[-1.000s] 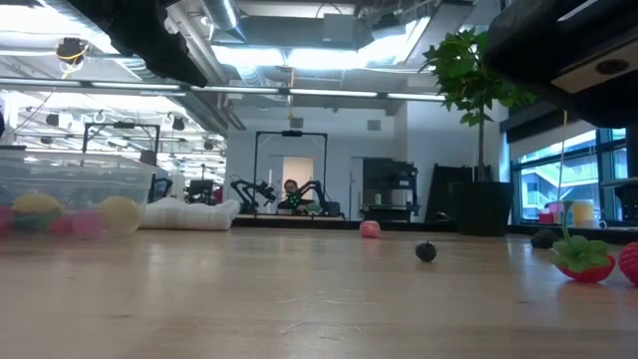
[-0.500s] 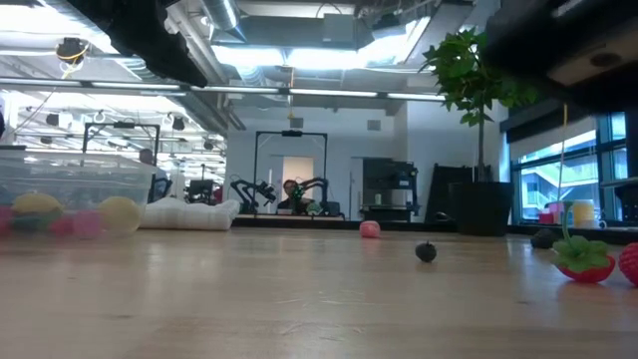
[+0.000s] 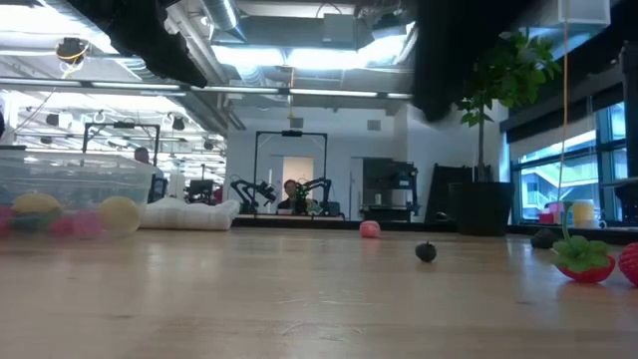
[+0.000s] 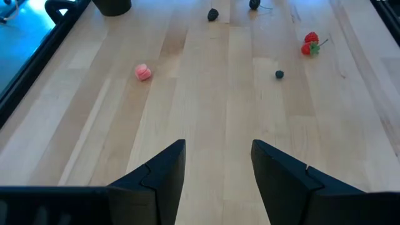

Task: Pick and placing Produce into tupperware
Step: Put the bottom blue berry into the transparent bin

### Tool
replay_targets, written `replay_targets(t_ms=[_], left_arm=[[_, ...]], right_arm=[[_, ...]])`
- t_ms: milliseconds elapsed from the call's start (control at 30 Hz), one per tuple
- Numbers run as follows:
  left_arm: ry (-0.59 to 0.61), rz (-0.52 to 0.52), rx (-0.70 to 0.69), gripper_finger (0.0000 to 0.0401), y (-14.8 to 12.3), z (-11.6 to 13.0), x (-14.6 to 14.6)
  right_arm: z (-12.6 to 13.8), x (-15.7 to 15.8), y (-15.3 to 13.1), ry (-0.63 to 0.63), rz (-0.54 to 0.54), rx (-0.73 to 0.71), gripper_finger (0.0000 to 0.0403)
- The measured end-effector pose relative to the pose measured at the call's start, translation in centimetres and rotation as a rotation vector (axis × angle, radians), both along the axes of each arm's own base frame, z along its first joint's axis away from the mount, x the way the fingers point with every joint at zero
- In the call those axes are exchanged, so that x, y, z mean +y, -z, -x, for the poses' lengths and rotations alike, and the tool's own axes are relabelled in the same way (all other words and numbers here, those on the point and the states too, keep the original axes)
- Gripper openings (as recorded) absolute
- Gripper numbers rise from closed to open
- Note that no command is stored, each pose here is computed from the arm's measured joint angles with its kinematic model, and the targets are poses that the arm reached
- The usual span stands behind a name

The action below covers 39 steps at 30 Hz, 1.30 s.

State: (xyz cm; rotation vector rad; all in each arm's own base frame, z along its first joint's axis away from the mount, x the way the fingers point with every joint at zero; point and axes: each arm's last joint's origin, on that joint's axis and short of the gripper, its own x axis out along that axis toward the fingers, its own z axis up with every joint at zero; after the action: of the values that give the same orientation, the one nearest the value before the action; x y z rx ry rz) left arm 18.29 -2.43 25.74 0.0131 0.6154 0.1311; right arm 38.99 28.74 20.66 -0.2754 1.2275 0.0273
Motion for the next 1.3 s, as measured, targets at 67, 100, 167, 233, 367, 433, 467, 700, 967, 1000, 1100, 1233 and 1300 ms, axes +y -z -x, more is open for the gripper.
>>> replay_targets(t_ms=[67, 100, 167, 233, 367, 433, 467, 700, 967, 1000, 1100, 1233, 1300], left_arm=[[0.0, 0.001, -0.004, 0.0176, 0.0, 0.0, 0.0], [0.002, 0.003, -0.009, 0.0176, -0.1, -0.1, 0.0], [0.021, 0.019, -0.018, 0.0176, -0.2, 0.0, -0.1], [0.044, 0.036, -0.034, 0.0176, -0.5, 0.3, -0.1], [0.078, 0.066, -0.09, 0.0176, -1.4, 1.2, -0.1], [0.093, 0.083, -0.146, 0.0176, -2.2, 1.9, 0.0], [0.102, 0.091, -0.181, 0.0176, -2.7, 2.4, 0.1], [0.144, 0.134, -0.399, 0.0176, -5.3, 5.5, 0.5], [0.15, 0.136, -0.498, 0.0176, -6.3, 7.5, 0.9], [0.15, 0.137, -0.505, 0.0176, -6.3, 7.7, 0.9], [0.15, 0.139, -0.524, 0.0176, -6.5, 8.1, 1.0], [0.151, 0.139, -0.536, 0.0176, -6.6, 8.3, 1.0], [0.151, 0.139, -0.537, 0.0176, -6.6, 8.3, 1.0]], right_arm=[[-0.9, -0.8, -0.9, 0.006, -0.005, -0.029, 0.0041], [-1.3, -1.2, -1.3, 0.008, -0.013, -0.044, 0.0041], [-2.3, -2.0, -2.1, 0.01, -0.031, -0.081, 0.0041], [-3.2, -3.0, -2.9, 0.004, -0.036, -0.111, 0.0041], [-5.2, -4.8, -4.6, -0.005, -0.018, -0.234, 0.0041], [-6.1, -5.8, -5.1, -0.009, -0.03, -0.288, 0.0041], [-6.5, -6.3, -5.3, -0.008, -0.028, -0.305, 0.0041], [-9.8, -9.8, -6.7, 0.018, -0.06, -0.501, 0.0041], [-13.1, -15.6, -8.3, 0.049, -0.089, -0.689, 0.0041], [-13.3, -16.3, -8.4, 0.042, -0.1, -0.701, 0.0041], [-14.1, -18.6, -8.7, 0.028, -0.128, -0.728, 0.0041], [-14.7, -21.2, -8.7, 0.003, -0.125, -0.739, 0.0041], [-14.8, -22.1, -8.8, -0.009, -0.103, -0.744, 0.0041]])
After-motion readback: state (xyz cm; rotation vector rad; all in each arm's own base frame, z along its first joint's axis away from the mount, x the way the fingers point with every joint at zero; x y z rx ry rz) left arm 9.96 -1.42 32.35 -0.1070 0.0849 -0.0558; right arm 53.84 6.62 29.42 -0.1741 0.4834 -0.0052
